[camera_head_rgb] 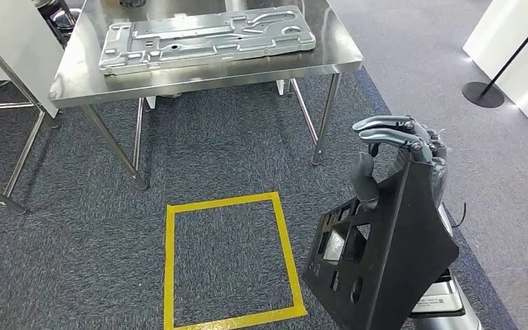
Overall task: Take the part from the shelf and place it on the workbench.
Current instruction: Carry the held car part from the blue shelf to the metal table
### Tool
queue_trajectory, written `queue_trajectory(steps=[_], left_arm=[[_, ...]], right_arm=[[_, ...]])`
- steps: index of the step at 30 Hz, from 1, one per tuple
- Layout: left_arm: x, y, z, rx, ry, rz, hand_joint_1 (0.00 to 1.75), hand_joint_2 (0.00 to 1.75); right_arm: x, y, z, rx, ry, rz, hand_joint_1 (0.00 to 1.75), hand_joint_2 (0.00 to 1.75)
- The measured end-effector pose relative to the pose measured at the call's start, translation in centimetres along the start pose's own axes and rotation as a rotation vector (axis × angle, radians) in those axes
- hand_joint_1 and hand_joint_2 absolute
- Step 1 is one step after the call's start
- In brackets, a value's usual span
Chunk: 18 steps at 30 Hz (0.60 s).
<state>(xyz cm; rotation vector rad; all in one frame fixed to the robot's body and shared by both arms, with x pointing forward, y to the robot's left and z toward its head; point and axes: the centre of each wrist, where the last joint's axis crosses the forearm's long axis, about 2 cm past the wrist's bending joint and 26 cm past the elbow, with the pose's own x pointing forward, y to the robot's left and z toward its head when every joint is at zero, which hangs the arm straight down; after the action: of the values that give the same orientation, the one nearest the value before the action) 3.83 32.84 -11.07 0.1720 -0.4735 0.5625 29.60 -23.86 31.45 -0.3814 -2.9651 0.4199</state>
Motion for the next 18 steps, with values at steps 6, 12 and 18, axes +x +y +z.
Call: queue_trajectory(steps=[6, 12, 18], left_arm=[[0.22, 0.03, -0.08, 0.0, -0.005, 0.002, 0.0, 1.75], [0.25, 0.08, -0.1, 0.002, -0.005, 0.002, 0.0, 1.75], [0.18, 0.18, -0.07, 0.006, -0.007, 0.006, 0.0, 1.75]], right_arm=[[-0.38, 0.15, 0.23, 0.009, 0.026, -0.015, 1.75, 1.75], [-0.63, 0.17, 0.4, 0.017, 0.038, -0.021, 1.75, 1.75], [-0.8, 0.22, 0.63, 0.021, 0.042, -0.026, 1.75, 1.75]])
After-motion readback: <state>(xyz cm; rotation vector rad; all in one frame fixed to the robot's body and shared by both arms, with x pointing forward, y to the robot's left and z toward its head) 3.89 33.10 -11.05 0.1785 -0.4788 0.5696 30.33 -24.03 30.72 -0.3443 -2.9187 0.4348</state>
